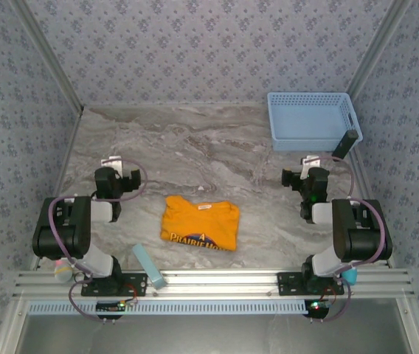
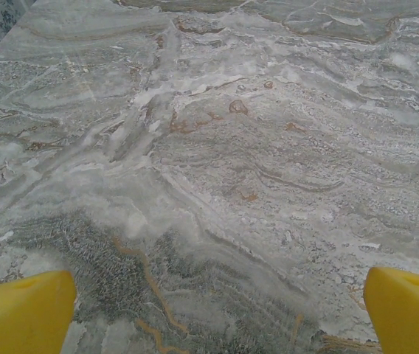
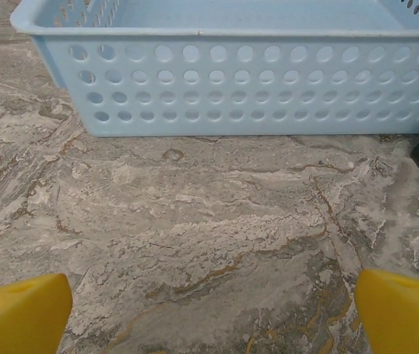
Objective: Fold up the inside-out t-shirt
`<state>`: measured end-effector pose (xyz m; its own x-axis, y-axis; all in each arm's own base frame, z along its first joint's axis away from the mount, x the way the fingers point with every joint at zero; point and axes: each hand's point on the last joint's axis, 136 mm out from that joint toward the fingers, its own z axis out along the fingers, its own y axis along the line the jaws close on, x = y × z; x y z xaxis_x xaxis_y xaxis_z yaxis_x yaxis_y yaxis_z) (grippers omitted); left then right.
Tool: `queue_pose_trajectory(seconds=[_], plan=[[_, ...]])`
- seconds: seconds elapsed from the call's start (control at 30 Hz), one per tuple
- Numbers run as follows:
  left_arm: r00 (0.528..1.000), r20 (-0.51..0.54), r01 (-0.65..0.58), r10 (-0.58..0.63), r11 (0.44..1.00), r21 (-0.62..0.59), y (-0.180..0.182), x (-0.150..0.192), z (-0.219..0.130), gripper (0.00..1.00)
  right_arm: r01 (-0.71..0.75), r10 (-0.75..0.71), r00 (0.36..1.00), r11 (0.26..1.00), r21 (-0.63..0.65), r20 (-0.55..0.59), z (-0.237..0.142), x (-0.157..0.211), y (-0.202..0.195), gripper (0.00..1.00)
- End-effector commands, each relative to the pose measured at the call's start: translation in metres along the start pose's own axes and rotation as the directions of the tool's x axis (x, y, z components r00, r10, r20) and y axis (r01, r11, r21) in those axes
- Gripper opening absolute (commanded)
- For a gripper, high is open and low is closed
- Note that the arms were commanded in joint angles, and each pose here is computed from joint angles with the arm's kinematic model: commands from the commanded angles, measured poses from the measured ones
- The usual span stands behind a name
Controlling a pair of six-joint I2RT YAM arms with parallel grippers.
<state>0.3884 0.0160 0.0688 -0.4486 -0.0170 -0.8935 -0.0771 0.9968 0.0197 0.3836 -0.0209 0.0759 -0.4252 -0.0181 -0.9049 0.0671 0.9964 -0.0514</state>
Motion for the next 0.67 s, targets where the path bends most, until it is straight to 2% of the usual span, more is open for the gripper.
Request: queue_pose_trajectory(seconds=[0.0,0.63], plan=[[0.997,0.069,0.014,-0.015,1.0,0.01,-0.0022,-0.0216,-0.0002,1.0,-0.008,0.008,1.0,1.0,0.002,0.022,0.0032,-0.0096,-0.0001,1.0],[0.998,0.068,0.014,-0.014,1.0,0.01,-0.0022,-0.021,-0.0002,1.0,0.003,-0.003,1.0,1.0,-0.002,0.023,0.0029,-0.0094,0.0022,1.0]])
